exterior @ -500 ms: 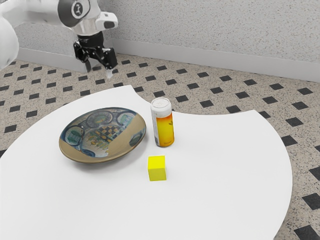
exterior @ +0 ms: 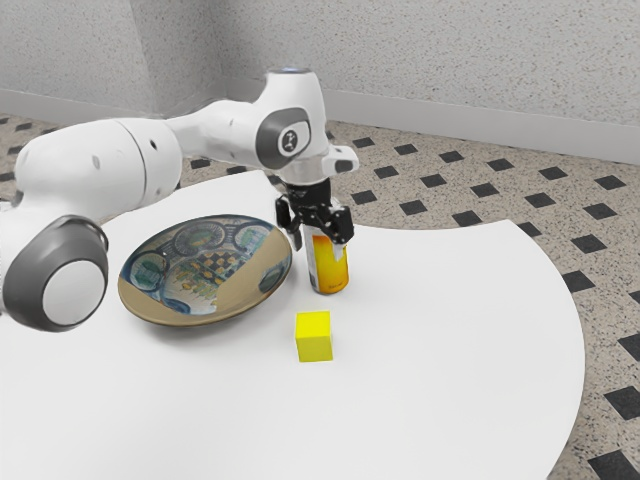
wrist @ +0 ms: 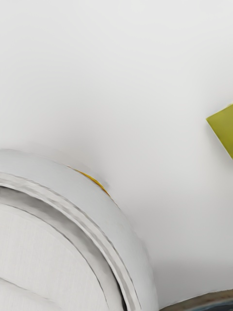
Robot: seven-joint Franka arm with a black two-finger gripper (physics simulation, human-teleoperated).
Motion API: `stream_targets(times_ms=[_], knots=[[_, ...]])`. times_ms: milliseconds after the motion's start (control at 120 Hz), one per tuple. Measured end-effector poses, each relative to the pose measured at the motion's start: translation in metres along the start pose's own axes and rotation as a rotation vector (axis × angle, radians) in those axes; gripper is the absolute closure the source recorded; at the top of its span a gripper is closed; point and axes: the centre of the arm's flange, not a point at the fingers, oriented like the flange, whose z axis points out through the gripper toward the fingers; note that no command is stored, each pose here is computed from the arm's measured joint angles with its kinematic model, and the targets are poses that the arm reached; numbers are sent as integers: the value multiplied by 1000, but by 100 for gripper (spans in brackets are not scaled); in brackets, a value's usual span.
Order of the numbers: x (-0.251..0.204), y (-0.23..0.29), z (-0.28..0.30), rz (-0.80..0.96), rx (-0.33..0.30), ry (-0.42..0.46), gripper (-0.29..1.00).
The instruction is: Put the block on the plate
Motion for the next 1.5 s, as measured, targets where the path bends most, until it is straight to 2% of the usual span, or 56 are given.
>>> stream_targets(times_ms=[150, 508, 842, 1275, 1500], knots=[[-24, -1, 69, -176, 2, -95, 2], [-33, 5, 106, -452, 23, -90, 2], [-60, 15, 104, -583, 39, -76, 2], [-65, 17, 120, -681, 44, -64, 6], [-64, 21, 119, -704, 38, -47, 24]])
